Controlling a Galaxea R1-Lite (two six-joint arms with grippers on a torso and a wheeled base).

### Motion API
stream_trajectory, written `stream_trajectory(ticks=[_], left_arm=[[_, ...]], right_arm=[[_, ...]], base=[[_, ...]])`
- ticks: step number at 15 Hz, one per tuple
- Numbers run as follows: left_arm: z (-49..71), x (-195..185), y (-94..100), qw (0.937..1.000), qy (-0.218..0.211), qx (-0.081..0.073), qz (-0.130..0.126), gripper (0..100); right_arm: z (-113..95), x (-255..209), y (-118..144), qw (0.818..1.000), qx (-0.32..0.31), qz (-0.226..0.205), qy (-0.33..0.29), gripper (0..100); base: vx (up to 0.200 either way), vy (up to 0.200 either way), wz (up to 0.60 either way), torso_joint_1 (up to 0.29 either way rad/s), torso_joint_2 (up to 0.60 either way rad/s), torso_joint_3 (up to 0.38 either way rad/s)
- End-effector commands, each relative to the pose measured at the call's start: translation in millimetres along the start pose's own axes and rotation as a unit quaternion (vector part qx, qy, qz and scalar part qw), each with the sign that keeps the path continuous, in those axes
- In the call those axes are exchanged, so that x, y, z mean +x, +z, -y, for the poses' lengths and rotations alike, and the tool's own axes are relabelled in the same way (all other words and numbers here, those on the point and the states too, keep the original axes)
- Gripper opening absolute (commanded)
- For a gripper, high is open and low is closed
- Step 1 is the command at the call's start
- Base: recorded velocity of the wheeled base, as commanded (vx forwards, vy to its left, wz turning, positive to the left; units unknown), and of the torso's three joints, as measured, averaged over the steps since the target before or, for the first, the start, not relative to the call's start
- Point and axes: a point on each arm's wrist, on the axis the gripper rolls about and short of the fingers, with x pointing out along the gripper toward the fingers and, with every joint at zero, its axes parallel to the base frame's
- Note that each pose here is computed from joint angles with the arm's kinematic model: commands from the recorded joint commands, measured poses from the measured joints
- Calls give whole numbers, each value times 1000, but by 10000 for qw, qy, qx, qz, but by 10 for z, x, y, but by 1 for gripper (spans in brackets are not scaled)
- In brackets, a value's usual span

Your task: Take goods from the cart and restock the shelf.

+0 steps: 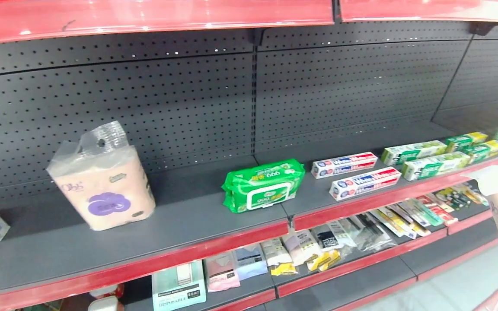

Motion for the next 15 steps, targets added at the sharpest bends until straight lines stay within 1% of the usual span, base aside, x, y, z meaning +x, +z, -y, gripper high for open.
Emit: stream_trajectory(ticks=[1, 4, 6, 7, 11, 12, 13, 15], left_arm=[[0, 1, 1, 10000, 4, 0, -5, 100], [0, 1, 1, 10000, 4, 7, -5, 100], [0, 1, 1, 10000, 4, 7, -5, 100], [0, 1, 1, 10000, 4, 7, -5, 100], [0, 1, 1, 10000, 4, 7, -5, 100], [0, 1, 1, 10000, 4, 0, -5, 100], [0, 1, 1, 10000, 4, 0, -5, 100], [0, 1, 1, 10000, -4, 0, -5, 100]], right_arm=[[0, 1, 0, 10000, -2, -2, 5, 0], [0, -5, -1, 10000, -1, 12, -1, 0], [3, -23, 2, 10000, -4, 52, -24, 0], [5, -67, -3, 9999, -19, 142, -68, 0], [-26, -160, -88, 9995, -70, 308, -3, 0], [-69, -180, -170, 9988, -25, 418, 259, 0], [-86, -190, -197, 9981, -15, 470, 395, 0], [-119, -206, -231, 9941, 30, 662, 854, 0]], base=[[0, 0, 600, -2, 2, 2], [0, 0, 600, 1, 4, 4], [0, 0, 0, 0, 0, 0], [0, 0, 0, 0, 0, 0], [0, 0, 0, 0, 0, 0], [0, 0, 0, 0, 0, 0], [0, 0, 0, 0, 0, 0], [0, 0, 0, 0, 0, 0]])
